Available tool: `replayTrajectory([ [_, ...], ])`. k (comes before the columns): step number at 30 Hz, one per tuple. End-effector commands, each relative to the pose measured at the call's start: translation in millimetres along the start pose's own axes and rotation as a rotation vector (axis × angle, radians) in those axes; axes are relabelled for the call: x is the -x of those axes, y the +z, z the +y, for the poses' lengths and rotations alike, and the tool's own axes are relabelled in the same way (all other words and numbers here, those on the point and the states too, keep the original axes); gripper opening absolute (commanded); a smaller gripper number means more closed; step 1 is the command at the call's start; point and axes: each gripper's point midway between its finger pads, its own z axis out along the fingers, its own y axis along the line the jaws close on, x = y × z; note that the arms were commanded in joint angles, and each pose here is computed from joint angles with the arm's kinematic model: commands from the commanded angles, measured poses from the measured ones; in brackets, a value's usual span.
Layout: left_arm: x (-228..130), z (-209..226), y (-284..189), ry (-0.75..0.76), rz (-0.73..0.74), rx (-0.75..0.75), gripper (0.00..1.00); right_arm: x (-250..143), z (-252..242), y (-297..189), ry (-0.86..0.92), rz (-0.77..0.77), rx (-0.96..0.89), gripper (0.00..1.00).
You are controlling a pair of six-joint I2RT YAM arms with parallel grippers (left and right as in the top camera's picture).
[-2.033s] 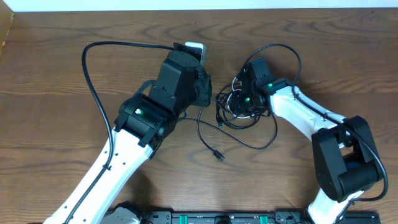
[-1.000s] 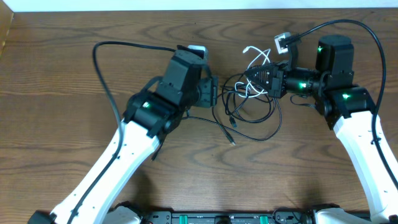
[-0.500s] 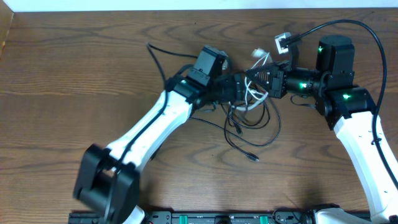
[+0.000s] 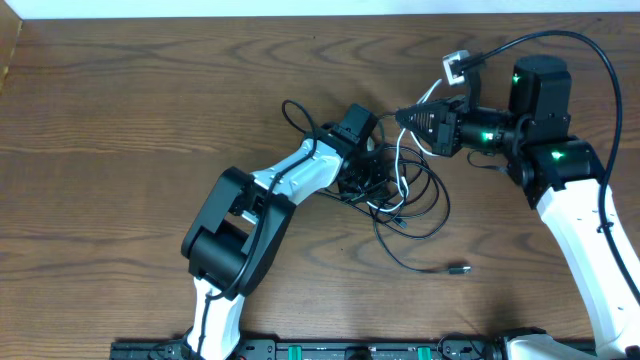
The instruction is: Untangle cables
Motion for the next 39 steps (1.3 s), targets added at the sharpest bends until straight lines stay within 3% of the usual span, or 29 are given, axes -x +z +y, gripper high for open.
replayTrajectory([
  [1, 21, 17, -3, -0.012, -0.119, 0.103, 0.08, 12, -15, -13, -0.008, -0.052, -0.075, 0.01],
  [10, 66, 76, -32, -0.047, -0.374, 0.388, 0.08, 23, -93, -83, 0.097, -0.188, -0.528, 0.02],
  [12, 81, 91, -48, -0.082, -0.43, 0.43, 0.08, 11, -122, -115, 0.156, -0.198, -0.761, 0.02],
  [17, 102, 110, -89, -0.17, -0.495, 0.426, 0.08, -12, -155, -163, 0.219, -0.18, -1.094, 0.01],
  [23, 110, 111, -153, -0.254, -0.561, 0.345, 0.07, -22, -172, -201, 0.299, -0.228, -1.329, 0.01],
  [31, 83, 48, -188, -0.169, -0.51, 0.083, 0.08, -39, -185, -193, 0.404, -0.191, -1.34, 0.01],
  [37, 79, 38, -201, -0.047, -0.532, 0.074, 0.08, -55, -195, -195, 0.487, -0.164, -1.391, 0.03],
  [39, 75, 37, -198, -0.049, -0.507, 0.068, 0.24, -58, -198, -197, 0.5, -0.164, -1.407, 0.13],
])
